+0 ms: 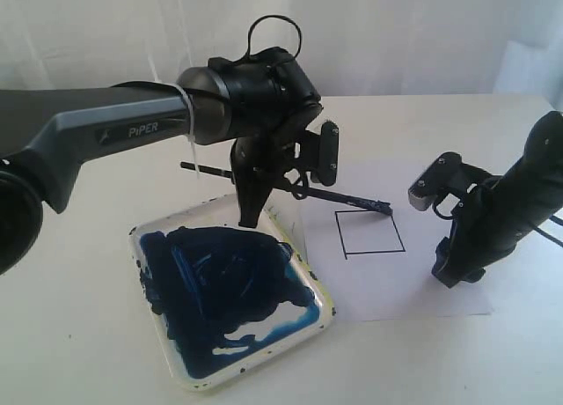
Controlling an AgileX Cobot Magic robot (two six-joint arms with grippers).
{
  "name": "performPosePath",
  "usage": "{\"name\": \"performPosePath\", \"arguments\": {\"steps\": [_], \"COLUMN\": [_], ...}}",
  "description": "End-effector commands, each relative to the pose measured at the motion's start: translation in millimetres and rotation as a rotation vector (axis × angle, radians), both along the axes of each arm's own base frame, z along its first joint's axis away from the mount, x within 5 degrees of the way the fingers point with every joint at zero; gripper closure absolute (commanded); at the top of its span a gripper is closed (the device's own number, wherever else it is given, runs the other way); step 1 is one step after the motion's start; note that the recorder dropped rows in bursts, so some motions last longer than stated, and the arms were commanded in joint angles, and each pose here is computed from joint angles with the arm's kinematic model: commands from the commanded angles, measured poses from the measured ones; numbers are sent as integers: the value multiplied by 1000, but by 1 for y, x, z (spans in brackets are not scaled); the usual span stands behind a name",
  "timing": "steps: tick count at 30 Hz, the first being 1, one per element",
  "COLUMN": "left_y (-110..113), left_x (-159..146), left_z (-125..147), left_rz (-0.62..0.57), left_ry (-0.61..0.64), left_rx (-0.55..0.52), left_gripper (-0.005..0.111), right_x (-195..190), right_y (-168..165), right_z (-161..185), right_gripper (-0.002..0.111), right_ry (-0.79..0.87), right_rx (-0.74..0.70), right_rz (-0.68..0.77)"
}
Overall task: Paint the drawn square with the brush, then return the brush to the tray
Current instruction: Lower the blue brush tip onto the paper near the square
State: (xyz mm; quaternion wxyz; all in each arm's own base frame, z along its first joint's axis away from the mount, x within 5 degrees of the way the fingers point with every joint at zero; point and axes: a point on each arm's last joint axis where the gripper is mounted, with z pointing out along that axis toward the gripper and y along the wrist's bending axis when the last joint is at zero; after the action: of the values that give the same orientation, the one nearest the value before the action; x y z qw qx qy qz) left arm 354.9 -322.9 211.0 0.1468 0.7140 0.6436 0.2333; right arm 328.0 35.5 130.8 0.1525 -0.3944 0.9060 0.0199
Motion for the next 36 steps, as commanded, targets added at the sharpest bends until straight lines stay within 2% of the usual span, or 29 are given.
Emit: {"name": "performPosePath", "arguments": {"steps": [1,13,36], "left_y": [2,3,9], "left_x": [0,0,2], "left_z": [1,0,-9], "left_rz": [23,42,63], "left_ry": [13,46,59], "left_rx": [-8,-38,45], "left_gripper": [107,107,107], "right_x": [-1,-1,-1], "right_y": [-1,-1,-1], "right_z": [-5,-5,-5], "right_gripper": [51,51,51], "right_ry": [8,8,10], "right_rx": [-10,-10,-10], "right_rz": [7,7,7]}}
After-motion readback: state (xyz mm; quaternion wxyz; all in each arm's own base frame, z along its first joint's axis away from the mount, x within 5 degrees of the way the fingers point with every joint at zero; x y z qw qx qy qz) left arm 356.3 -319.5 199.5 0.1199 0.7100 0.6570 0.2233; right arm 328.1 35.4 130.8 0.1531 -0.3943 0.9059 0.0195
